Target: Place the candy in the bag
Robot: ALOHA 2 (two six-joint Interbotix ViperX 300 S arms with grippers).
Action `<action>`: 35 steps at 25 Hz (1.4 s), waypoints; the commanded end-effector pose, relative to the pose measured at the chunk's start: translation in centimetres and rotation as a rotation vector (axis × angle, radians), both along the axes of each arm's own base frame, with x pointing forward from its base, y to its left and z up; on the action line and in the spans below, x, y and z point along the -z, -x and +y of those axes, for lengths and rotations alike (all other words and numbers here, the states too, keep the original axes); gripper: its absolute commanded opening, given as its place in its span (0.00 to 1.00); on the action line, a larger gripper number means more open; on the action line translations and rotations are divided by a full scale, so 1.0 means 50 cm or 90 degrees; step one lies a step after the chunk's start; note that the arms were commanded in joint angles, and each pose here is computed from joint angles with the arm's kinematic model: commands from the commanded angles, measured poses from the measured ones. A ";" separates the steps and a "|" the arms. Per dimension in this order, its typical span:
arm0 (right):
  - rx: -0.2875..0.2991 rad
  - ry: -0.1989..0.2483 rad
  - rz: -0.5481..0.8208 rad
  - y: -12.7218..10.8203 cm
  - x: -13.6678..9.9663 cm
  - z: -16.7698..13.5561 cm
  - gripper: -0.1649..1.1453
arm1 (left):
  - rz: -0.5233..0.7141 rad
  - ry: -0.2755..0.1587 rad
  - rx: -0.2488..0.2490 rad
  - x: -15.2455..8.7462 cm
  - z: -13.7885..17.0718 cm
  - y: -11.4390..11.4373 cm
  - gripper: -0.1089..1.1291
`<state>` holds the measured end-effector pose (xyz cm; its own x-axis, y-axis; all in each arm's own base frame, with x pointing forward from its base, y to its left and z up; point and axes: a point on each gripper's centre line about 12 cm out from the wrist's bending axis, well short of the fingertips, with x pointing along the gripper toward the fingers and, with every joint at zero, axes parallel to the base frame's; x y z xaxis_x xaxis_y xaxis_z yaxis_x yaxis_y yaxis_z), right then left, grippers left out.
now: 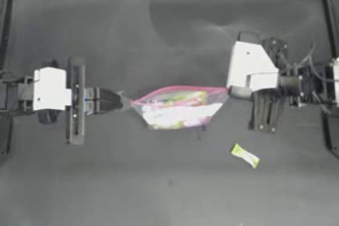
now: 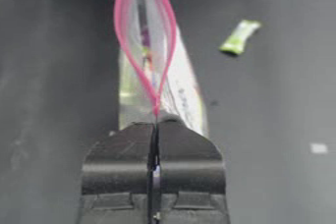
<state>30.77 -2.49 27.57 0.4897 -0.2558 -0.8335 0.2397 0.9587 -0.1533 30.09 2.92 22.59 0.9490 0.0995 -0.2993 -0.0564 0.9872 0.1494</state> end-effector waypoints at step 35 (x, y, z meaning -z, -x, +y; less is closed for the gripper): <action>-0.007 -0.042 -0.043 -0.033 0.123 0.037 0.17 | 0.073 -0.002 0.009 0.077 -0.001 -0.061 0.14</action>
<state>32.26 -0.70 20.70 0.5254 -0.1977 -0.8276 0.2406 0.9675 -0.0783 32.45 2.89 17.55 0.8889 0.0872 -0.4498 -0.0189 0.9879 0.1541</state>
